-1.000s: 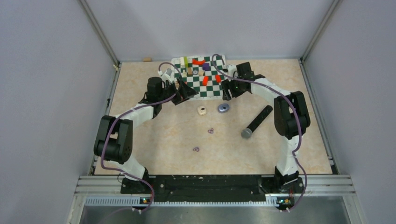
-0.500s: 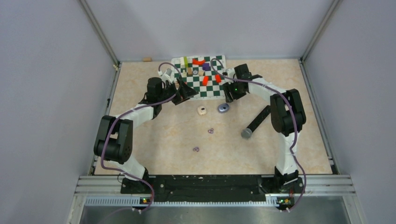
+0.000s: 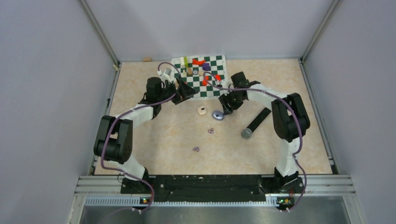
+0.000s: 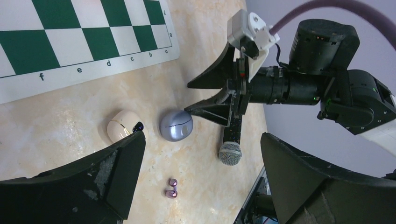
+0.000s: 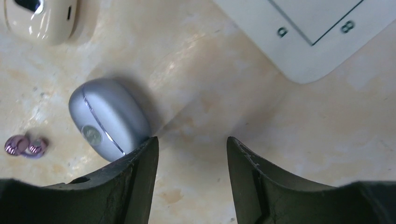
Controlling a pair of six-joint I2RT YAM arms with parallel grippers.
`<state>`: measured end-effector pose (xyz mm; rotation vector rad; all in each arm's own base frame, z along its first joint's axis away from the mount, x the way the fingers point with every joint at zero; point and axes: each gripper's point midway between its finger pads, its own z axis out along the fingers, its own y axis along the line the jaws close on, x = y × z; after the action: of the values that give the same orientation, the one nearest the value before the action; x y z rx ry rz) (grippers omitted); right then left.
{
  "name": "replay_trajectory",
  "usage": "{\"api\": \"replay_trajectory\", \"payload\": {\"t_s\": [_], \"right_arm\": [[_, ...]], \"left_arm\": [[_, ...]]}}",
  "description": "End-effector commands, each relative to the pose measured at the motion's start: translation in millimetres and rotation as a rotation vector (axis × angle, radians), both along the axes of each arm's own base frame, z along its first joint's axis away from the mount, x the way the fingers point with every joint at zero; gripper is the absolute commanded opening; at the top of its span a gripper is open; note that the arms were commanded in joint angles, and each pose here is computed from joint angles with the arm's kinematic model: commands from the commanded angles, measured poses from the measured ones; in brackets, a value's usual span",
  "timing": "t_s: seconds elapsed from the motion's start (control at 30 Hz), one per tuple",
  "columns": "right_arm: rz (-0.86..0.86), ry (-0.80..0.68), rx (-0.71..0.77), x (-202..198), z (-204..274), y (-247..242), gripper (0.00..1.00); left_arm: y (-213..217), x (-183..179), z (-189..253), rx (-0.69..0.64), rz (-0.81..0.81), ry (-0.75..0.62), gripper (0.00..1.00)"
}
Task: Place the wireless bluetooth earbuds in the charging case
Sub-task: Adjust the charging case at the center of the board, then pick up the charging case from the center of the board.
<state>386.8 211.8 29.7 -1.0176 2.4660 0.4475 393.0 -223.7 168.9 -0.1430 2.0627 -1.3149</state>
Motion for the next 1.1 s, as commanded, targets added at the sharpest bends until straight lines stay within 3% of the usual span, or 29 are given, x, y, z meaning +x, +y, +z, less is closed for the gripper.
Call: {"api": "replay_trajectory", "payload": {"t_s": [0.0,0.13,0.27,0.4,0.57,1.07], "right_arm": [[0.098,-0.093,0.049,-11.9,43.4,7.4,0.56],[0.165,-0.230,0.016,-6.4,64.0,-6.3,0.62],[0.218,-0.300,0.110,-16.0,82.1,3.4,0.69],[0.136,-0.253,0.209,-24.6,83.3,22.8,0.70],[0.025,-0.191,0.229,-29.8,70.0,38.4,0.70],[-0.009,-0.125,0.056,-41.3,11.2,39.6,0.71]], "left_arm": [[1.7,0.7,15.4,-0.020,-0.002,-0.059,0.99],[2.7,0.4,17.9,-0.020,0.001,-0.068,0.99],[5.7,2.5,16.3,-0.004,0.022,-0.068,0.99],[12.6,6.4,13.0,0.054,0.050,-0.101,0.99],[20.3,9.5,16.4,0.127,0.068,-0.158,0.99],[29.7,14.4,28.3,0.212,0.064,-0.160,0.99]]}}
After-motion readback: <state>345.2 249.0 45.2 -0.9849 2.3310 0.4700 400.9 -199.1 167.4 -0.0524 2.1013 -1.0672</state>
